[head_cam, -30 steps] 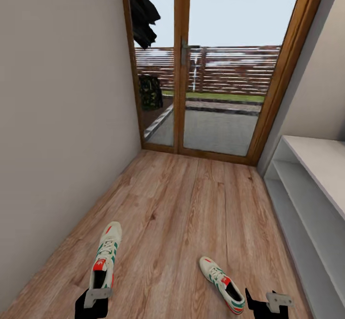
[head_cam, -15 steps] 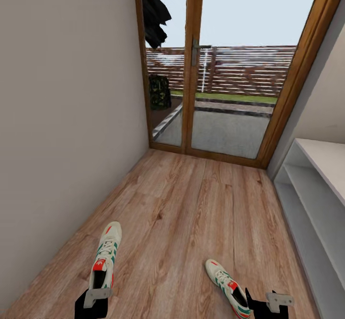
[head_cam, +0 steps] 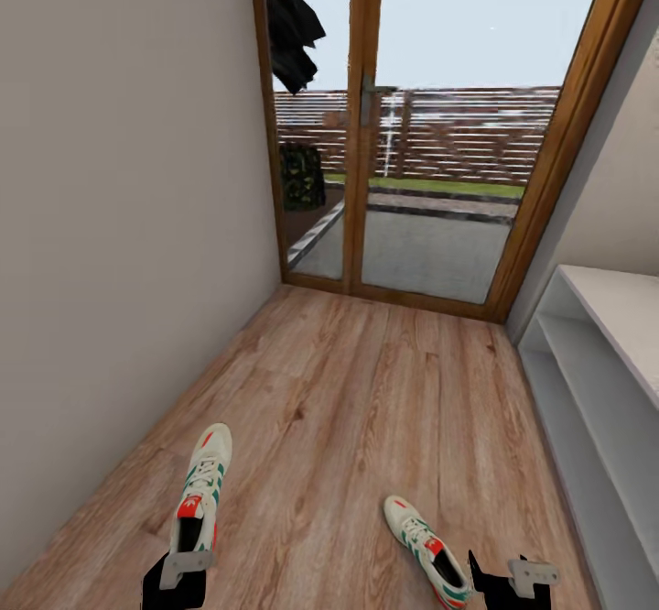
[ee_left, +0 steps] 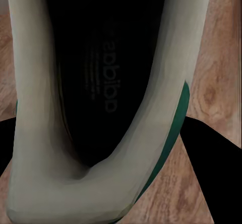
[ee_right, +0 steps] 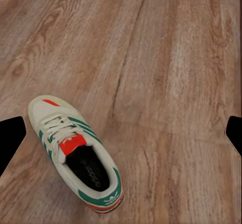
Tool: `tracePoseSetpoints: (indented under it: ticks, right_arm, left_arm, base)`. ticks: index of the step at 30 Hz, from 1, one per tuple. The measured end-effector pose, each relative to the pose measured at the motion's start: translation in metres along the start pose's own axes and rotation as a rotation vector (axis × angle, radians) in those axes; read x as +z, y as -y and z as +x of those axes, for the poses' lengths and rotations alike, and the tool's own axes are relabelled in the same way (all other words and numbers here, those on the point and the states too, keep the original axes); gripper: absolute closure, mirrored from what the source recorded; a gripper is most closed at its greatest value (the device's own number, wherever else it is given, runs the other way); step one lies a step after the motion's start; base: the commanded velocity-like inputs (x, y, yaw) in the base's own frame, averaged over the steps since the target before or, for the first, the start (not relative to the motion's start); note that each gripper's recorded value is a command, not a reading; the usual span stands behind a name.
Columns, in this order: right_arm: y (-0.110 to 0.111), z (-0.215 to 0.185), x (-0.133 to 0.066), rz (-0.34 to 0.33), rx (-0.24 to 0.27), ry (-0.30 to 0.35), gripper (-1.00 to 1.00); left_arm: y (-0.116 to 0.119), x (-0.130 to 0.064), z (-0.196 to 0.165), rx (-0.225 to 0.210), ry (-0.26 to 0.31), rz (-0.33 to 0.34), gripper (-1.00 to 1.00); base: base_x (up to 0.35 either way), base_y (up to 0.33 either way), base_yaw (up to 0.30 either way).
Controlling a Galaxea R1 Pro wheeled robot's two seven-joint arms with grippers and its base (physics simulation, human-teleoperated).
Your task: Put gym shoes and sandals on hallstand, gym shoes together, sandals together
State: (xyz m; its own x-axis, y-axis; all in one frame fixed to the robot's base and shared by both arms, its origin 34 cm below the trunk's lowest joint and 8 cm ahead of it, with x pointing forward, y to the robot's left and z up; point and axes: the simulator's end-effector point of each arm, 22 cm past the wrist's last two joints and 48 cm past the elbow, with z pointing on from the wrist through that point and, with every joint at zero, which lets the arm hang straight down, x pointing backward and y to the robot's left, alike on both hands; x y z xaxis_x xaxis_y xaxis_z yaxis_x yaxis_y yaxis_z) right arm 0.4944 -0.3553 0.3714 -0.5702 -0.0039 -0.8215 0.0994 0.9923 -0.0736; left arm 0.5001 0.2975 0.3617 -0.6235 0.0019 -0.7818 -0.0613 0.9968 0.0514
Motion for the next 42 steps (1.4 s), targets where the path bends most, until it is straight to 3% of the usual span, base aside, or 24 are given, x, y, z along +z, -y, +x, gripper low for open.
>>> tracePoseSetpoints:
  ticks: [17,33,39,42]
  right_arm:
    - [0.000,0.000,0.000,0.000,0.000,0.000,-1.00]
    - [0.000,0.000,0.000,-0.001,0.000,0.000,-1.00]
    - [-0.003,0.000,0.000,-0.010,-0.006,-0.001,-1.00]
    - [-0.004,-0.004,0.001,-0.015,-0.011,0.006,-1.00]
  left_arm:
    - [0.000,0.000,-0.001,-0.001,0.006,-0.001,1.00]
    - [-0.001,0.001,-0.006,-0.001,0.015,-0.001,1.00]
    - [-0.003,0.007,-0.015,0.005,0.019,0.006,1.00]
    - [0.000,0.020,-0.047,0.006,0.066,0.013,1.00]
  base:
    - [-0.058,-0.247,0.205]
    - [-0.032,-0.026,0.033]
    - [0.000,0.000,0.000]
    - [0.000,0.000,0.000]
